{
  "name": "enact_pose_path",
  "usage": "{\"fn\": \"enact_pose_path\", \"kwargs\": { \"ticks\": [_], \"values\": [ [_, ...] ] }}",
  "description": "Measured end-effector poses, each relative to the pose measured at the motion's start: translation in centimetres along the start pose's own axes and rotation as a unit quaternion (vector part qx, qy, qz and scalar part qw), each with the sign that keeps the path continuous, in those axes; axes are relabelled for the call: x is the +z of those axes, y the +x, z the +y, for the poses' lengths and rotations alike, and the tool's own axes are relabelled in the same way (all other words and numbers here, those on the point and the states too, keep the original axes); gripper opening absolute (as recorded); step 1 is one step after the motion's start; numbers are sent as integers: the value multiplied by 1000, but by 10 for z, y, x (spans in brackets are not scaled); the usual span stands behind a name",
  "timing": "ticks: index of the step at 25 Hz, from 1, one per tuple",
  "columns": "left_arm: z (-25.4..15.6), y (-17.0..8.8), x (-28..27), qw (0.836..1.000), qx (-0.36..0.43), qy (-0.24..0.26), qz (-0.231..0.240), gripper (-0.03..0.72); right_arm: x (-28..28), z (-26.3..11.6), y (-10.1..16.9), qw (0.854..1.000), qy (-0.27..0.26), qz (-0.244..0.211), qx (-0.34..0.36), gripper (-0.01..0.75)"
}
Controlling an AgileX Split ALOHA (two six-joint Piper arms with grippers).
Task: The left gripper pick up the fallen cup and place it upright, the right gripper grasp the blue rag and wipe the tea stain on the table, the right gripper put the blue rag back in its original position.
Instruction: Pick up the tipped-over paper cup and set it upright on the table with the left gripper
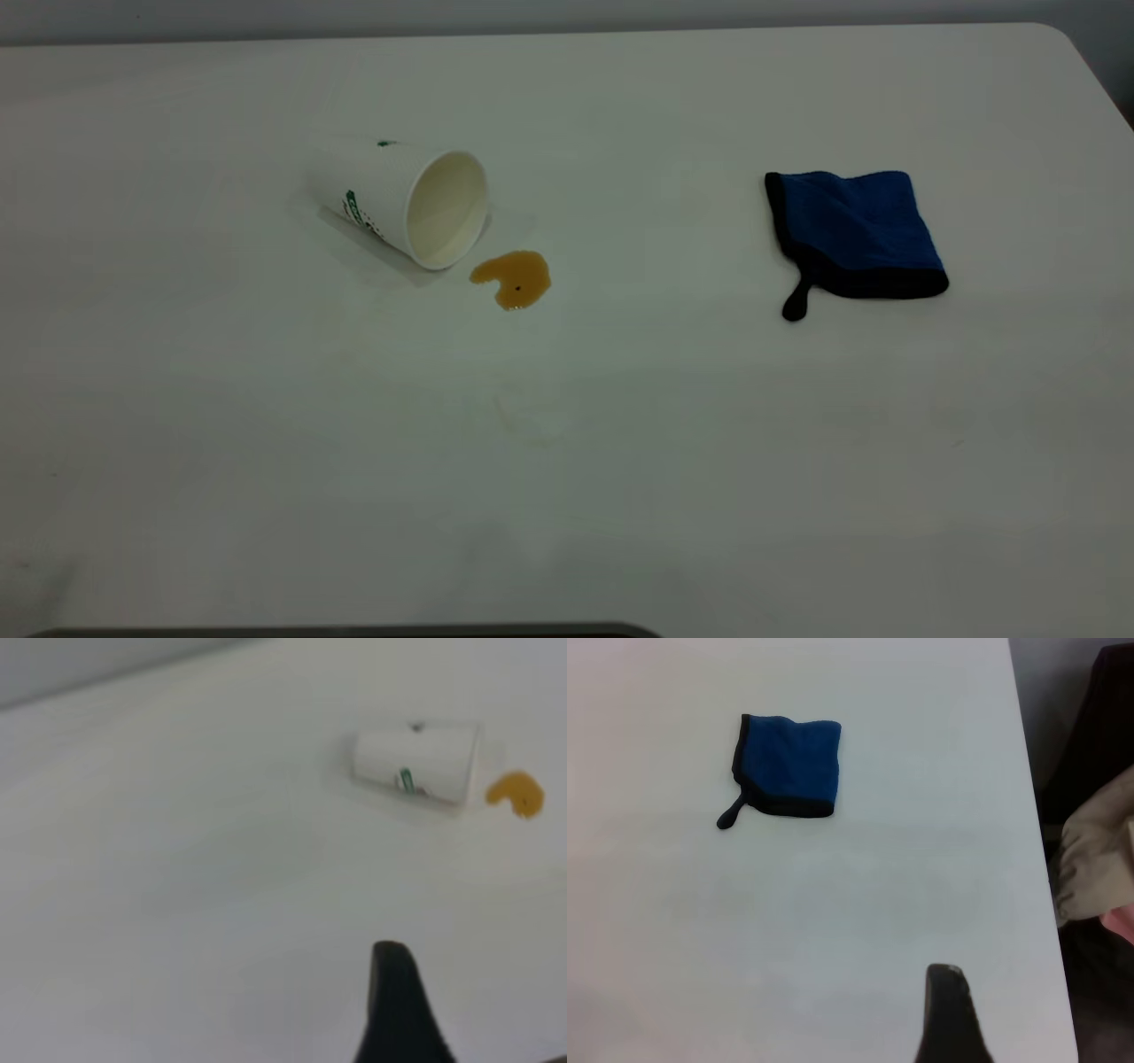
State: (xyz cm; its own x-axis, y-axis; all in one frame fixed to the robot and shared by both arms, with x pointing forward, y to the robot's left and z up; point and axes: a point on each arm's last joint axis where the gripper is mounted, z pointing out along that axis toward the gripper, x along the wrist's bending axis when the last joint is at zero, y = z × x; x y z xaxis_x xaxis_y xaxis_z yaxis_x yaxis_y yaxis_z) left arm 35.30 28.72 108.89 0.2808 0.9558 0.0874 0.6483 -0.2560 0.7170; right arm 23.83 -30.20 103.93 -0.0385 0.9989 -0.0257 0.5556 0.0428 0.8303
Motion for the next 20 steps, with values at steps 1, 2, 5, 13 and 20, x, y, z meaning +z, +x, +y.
{"fn": "enact_pose_path", "kwargs": {
  "ticks": [1,2,5,13,20],
  "values": [
    [6,2,13,1000,2,9,-7,569,0,0,0,1000,0,0,0,537],
    [13,5,28,1000,5,20,-16,586,0,0,0,1000,0,0,0,537],
    [35,6,70,998,30,42,-47,595,0,0,0,1000,0,0,0,537],
    [91,-49,194,980,127,86,-124,589,0,0,0,1000,0,0,0,537],
    [89,-105,307,961,195,173,-94,589,0,0,0,1000,0,0,0,537]
  ]
}}
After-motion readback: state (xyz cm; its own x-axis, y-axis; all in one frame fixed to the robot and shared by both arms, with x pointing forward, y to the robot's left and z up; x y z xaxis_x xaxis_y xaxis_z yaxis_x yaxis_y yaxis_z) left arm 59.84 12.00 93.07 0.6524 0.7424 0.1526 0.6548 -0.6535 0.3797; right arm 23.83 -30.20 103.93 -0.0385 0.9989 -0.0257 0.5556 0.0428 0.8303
